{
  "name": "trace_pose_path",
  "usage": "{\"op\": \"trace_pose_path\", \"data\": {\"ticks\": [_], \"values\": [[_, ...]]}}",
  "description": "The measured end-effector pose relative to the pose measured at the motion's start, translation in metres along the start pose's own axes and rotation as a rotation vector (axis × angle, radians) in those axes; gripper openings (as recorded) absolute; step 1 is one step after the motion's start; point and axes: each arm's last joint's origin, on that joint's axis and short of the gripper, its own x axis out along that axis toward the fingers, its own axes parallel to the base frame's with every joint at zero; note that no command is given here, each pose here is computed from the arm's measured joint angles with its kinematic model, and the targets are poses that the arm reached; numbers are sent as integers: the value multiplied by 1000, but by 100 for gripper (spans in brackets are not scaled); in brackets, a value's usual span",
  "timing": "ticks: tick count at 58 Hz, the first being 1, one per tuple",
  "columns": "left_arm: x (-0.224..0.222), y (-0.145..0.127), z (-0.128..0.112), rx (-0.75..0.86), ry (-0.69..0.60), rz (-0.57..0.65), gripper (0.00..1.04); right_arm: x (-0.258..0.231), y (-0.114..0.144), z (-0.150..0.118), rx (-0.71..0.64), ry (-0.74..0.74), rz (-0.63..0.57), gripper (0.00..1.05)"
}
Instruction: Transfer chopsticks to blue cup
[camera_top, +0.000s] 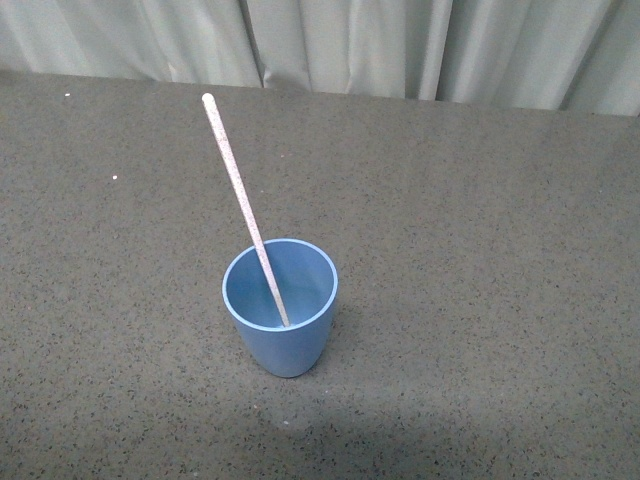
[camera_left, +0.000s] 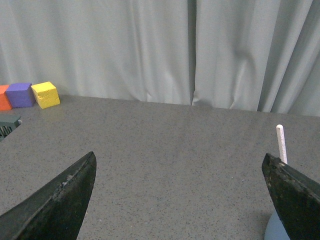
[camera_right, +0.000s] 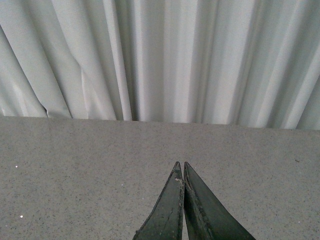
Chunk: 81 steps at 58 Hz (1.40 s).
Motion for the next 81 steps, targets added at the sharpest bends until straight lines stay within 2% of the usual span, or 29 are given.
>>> {"op": "trace_pose_path", "data": {"ticks": [12, 41, 51, 59, 62, 65, 69, 76, 77, 81], "values": [[0, 0, 0, 0, 0, 0, 98, -18, 0, 4, 0, -14, 0, 1], [0, 0, 0, 0, 0, 0, 98, -27, 0, 3, -1, -14, 0, 2], [0, 0, 0, 0, 0, 0, 98, -27, 0, 3, 0, -18, 0, 27], [0, 0, 0, 0, 0, 0, 98, -27, 0, 3, 0, -18, 0, 54], [0, 0, 0, 0, 0, 0, 98, -27, 0, 3, 1, -18, 0, 61], [0, 0, 0, 0, 0, 0, 98, -31, 0, 1, 4, 8, 0, 55], [0, 0, 0, 0, 0, 0, 98, -37, 0, 0, 3, -8, 2, 37], [0, 0, 0, 0, 0, 0, 98, -37, 0, 0, 3, -9, 3, 13], [0, 0, 0, 0, 0, 0, 98, -37, 0, 0, 3, -9, 3, 12], [0, 0, 0, 0, 0, 0, 98, -37, 0, 0, 3, -9, 2, 20]]}}
